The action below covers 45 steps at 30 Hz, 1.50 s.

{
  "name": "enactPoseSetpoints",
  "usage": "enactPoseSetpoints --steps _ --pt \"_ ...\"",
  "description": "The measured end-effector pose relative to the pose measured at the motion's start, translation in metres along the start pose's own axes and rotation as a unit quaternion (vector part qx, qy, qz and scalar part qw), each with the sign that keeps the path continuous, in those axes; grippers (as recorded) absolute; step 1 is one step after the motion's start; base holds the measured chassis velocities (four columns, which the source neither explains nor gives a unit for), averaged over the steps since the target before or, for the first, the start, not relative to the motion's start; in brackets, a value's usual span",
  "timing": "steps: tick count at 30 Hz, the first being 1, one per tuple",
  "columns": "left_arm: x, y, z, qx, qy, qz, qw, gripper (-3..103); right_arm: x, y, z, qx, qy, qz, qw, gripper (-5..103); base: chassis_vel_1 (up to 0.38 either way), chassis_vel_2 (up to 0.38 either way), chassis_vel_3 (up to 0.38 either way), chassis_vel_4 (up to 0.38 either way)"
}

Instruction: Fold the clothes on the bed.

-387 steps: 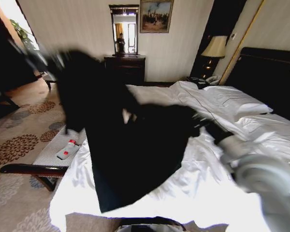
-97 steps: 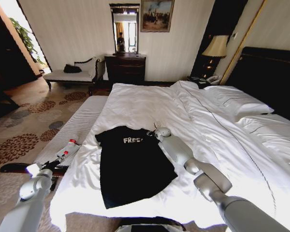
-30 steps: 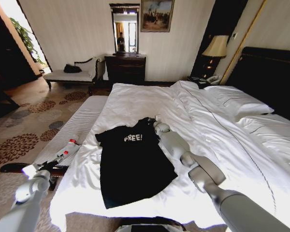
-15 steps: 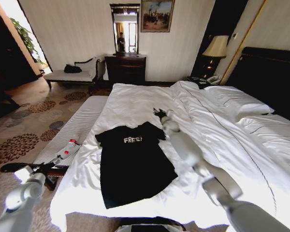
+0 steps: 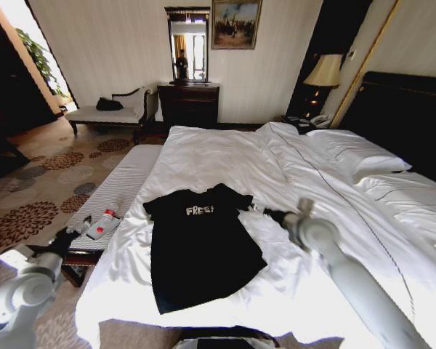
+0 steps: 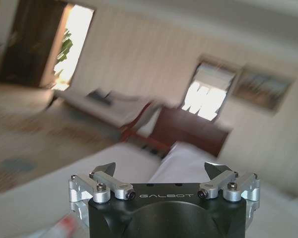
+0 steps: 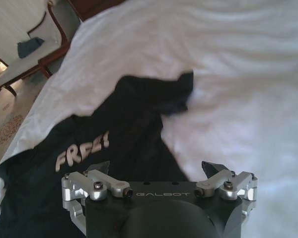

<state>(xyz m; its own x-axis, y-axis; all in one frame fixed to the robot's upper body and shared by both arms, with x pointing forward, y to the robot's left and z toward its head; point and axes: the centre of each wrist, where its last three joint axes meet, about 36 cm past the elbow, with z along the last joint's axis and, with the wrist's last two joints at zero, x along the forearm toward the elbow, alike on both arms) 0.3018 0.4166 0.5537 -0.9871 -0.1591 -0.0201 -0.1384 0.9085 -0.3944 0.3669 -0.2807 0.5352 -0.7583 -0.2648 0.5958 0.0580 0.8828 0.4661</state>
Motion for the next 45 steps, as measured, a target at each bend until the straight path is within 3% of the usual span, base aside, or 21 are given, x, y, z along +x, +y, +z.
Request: enactPoseSetpoints --steps 3,4,9,12,19,24,34,36,38,40,41,45 --pt "0.020 -0.035 -0.031 0.017 -0.048 0.044 0.9977 100 0.008 0.001 0.027 -0.030 0.028 0.005 0.999 100 0.000 0.000 0.000 0.000" --pt "0.020 -0.035 -0.031 0.017 -0.048 0.044 0.9977 100 0.008 0.001 0.027 -0.030 0.028 0.005 0.999 100 0.000 0.000 0.000 0.000" --pt "0.047 -0.077 -0.046 -0.034 -0.081 0.074 0.9933 100 0.009 -0.002 0.068 -0.096 0.037 0.017 0.995 100 0.000 0.000 0.000 0.000" --pt "0.051 -0.083 -0.044 -0.035 -0.075 0.073 0.9939 100 0.008 -0.003 0.080 -0.121 0.034 0.027 0.992 100 0.000 0.000 0.000 0.000" --pt "0.055 -0.079 -0.041 -0.035 -0.060 0.038 0.9968 100 0.005 -0.016 0.112 -0.182 0.050 0.063 0.980 100 0.000 0.000 0.000 0.000" --pt "0.055 -0.077 -0.040 -0.039 -0.058 0.020 0.9974 100 0.003 -0.015 0.117 -0.199 0.048 0.067 0.977 100 0.000 0.000 0.000 0.000" --pt "0.059 -0.071 -0.035 -0.037 -0.043 -0.010 0.9983 100 0.000 -0.037 0.133 -0.246 0.038 0.098 0.964 99 0.000 0.000 0.000 0.000" --pt "0.060 -0.070 -0.034 -0.038 -0.041 -0.015 0.9983 100 -0.001 -0.038 0.136 -0.257 0.036 0.101 0.961 96 0.000 0.000 0.000 0.000" --pt "0.061 -0.069 -0.033 -0.040 -0.039 -0.020 0.9983 100 -0.001 -0.038 0.137 -0.266 0.034 0.096 0.959 86 0.000 0.000 0.000 0.000" --pt "0.062 -0.068 -0.032 -0.041 -0.038 -0.023 0.9982 100 0.000 -0.037 0.137 -0.269 0.033 0.092 0.958 86 0.000 0.000 0.000 0.000" --pt "0.063 -0.067 -0.031 -0.043 -0.036 -0.028 0.9980 100 0.001 -0.033 0.136 -0.272 0.033 0.085 0.958 75 0.000 0.000 0.000 0.000" --pt "0.066 -0.064 -0.028 -0.044 -0.032 -0.041 0.9977 100 0.005 -0.020 0.139 -0.273 0.038 0.067 0.959 64 0.000 0.000 0.000 0.000"
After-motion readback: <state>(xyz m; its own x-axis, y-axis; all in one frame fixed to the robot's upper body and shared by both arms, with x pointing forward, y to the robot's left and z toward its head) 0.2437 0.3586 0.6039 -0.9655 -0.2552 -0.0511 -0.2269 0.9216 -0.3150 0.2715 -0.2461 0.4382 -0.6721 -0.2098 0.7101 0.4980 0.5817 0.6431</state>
